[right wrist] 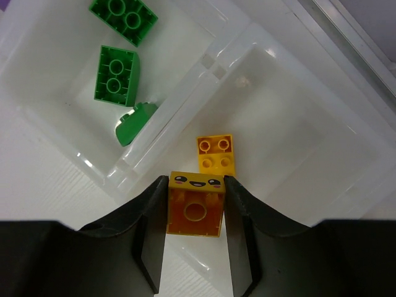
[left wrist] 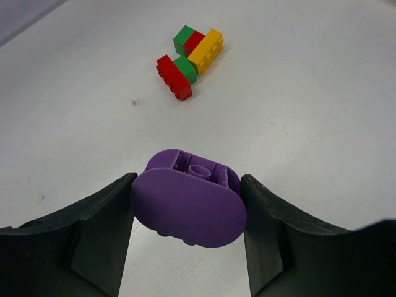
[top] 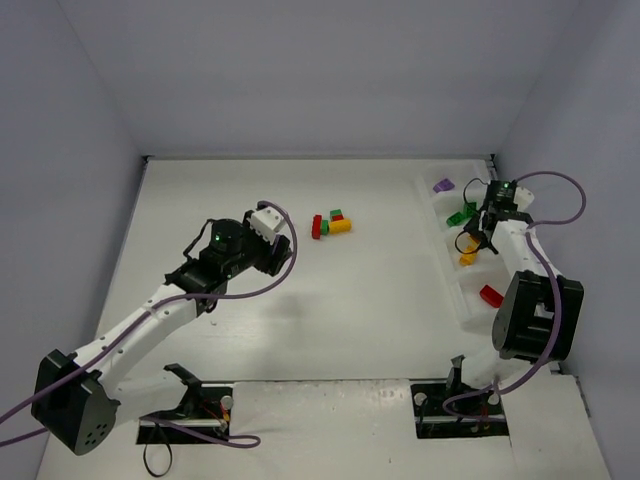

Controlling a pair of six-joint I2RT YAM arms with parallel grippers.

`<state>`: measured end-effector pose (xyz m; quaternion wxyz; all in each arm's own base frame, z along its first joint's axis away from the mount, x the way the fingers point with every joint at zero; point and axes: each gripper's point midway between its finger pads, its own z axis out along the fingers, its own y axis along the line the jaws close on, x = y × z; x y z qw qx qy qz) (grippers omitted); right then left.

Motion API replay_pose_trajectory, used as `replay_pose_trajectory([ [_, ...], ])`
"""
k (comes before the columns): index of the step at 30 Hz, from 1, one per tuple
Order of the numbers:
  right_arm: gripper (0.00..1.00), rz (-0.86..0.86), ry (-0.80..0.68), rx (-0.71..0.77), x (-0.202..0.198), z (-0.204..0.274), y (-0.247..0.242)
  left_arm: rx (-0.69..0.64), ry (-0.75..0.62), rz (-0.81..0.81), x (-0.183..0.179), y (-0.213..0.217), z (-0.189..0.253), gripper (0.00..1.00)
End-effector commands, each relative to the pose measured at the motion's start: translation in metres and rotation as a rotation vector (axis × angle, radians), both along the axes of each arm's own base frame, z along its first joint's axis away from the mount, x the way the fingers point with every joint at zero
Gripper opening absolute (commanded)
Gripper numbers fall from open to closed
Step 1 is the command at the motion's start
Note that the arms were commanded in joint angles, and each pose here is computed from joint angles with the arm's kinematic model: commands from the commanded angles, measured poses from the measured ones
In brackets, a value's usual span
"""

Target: Sort the legos into containers by color

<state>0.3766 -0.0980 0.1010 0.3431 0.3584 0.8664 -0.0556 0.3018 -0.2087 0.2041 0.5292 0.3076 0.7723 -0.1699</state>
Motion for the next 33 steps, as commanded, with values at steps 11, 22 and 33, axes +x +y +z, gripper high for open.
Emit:
replay_pose_trajectory([
  [11,0.1,-0.094,-0.01,-0.016,-0.004,-0.003,-0.013,-0.023,-0.112,0.001,0.006,0.002,0.027,0.01],
  [22,0.25,-0.069,-0.023,0.036,-0.009,-0.005,0.0,-0.04,-0.115,-0.025,0.003,-0.004,0.028,0.01],
  [33,0.59,-0.029,-0.076,0.029,-0.006,0.014,0.004,-0.042,-0.115,-0.029,0.004,-0.004,0.029,0.01],
])
